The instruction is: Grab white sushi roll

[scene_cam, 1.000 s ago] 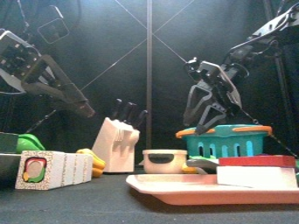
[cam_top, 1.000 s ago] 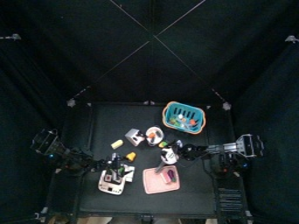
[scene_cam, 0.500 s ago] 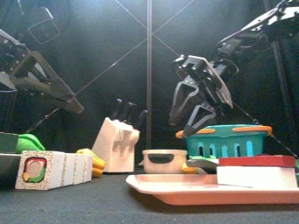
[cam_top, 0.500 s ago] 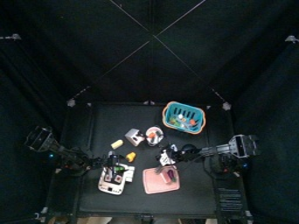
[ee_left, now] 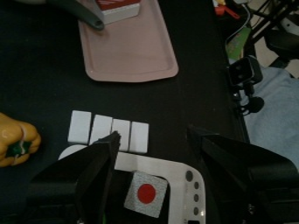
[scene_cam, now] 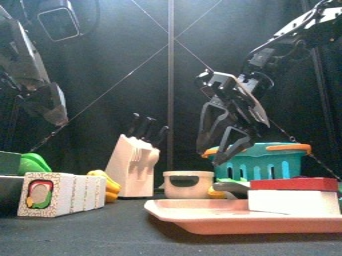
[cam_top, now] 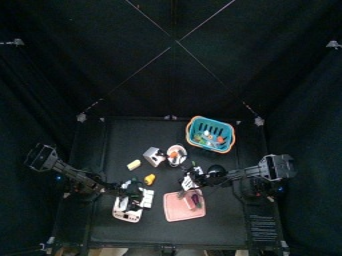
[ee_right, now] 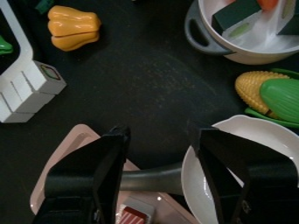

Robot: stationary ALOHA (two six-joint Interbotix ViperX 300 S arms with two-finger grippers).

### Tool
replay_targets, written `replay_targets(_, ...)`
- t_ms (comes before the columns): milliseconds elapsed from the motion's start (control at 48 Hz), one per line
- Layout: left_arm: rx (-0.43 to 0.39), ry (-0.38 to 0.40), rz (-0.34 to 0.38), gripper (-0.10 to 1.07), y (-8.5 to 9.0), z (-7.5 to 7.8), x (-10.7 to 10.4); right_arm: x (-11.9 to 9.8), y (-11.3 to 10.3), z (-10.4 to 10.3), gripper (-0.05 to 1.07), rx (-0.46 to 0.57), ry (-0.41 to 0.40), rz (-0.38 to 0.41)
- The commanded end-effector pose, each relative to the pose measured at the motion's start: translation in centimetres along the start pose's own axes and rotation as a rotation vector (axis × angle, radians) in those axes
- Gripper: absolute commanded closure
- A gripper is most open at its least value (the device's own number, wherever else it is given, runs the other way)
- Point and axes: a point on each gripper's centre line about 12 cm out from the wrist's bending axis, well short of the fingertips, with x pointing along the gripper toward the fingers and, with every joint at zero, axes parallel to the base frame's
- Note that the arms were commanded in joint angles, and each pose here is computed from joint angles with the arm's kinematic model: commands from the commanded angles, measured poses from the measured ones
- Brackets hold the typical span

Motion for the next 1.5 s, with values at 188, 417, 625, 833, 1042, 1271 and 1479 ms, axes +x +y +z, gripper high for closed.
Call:
replay_targets(188, -0.216, 0.003, 0.102, 0.02, 0.7, 0.8, 2.7, -0.3, 1.0, 0.1, 0.14, -0.011, -0.008, 0.023)
replay_targets(417, -0.227, 0.036, 0.131, 0.02, 0.6, 0.9, 5.1, 0.0, 0.9, -0.1, 0.14, -0.015, 0.0, 0.015)
replay_targets(625, -0.244, 0.042, 0.137, 0.02, 0.6, 0.7, 5.2, 0.0, 1.0, -0.2, 0.14, -0.018, 0.002, 0.017)
replay_targets(833, -0.268, 0.01, 0.117, 0.02, 0.6, 1.2, 3.7, 0.1, 1.0, -0.3, 0.14, -0.021, 0.004, 0.014)
replay_targets(1042, -0.314, 0.036, 0.124, 0.02, 0.7, 0.6, 3.8, 0.5, 1.1, -0.3, 0.14, -0.025, 0.008, 0.01)
replay_targets(1271, -0.332, 0.073, 0.15, 0.02, 1.0, -0.3, 4.8, 0.9, 1.2, -0.4, 0.14, -0.028, 0.012, 0.004)
replay_targets(1479, -0.339, 0.059, 0.148, 0.02, 1.0, 0.1, 4.7, 1.1, 1.1, -0.4, 0.14, -0.03, 0.014, 0.0)
